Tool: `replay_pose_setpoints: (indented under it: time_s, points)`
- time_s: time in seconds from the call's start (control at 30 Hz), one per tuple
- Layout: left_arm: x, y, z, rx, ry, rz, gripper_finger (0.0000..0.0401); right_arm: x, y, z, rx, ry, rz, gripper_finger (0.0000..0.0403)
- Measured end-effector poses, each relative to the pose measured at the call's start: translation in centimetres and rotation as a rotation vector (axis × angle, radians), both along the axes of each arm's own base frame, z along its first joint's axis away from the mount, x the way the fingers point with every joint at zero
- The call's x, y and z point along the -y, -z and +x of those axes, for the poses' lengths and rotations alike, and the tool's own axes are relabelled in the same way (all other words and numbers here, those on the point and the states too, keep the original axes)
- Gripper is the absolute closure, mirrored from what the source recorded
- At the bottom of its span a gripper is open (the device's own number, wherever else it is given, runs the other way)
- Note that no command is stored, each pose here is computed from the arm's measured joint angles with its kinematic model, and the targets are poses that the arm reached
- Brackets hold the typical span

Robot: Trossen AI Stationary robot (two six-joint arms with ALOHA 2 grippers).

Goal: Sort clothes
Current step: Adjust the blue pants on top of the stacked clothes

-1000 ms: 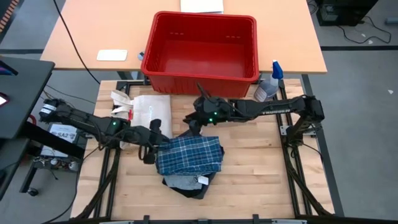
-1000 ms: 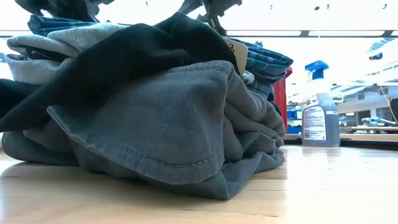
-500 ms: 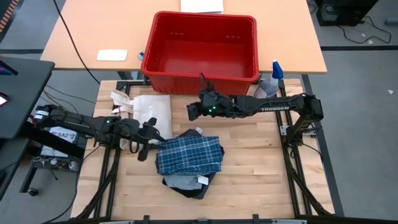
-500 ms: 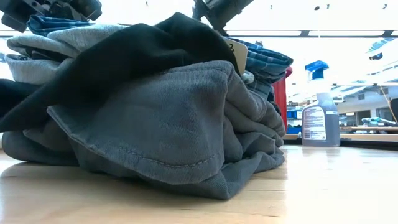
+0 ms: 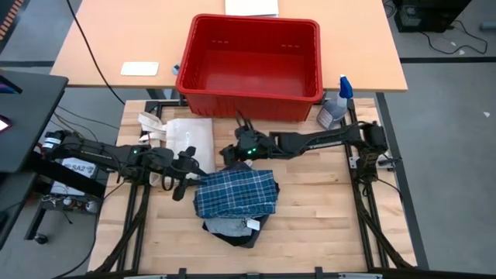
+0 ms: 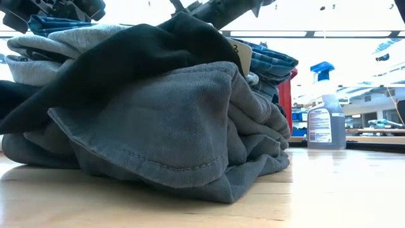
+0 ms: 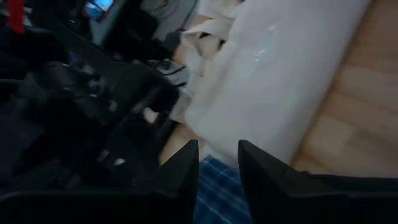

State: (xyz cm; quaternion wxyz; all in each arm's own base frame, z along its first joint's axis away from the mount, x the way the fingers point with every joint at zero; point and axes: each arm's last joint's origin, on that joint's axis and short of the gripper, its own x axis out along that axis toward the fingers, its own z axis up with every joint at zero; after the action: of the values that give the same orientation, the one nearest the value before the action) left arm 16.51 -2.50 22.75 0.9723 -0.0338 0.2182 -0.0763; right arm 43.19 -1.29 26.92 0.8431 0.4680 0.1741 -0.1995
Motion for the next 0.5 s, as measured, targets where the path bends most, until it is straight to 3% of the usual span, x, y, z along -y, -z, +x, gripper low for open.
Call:
replay_pose_setpoints:
  time_s: [0.2,0.5]
  points:
    - [0.0,0.0,0.0,0.0,-0.009,-0.02,0.0264,-1.0,1.2,1.0,0.034,-0.013,0.076,0.0282]
    - [0.0,0.0,0.0,0.001,-0.008,-0.021,0.0264,-3.0,0.8,0.8,0.041,-0.011,0.101,0.0297]
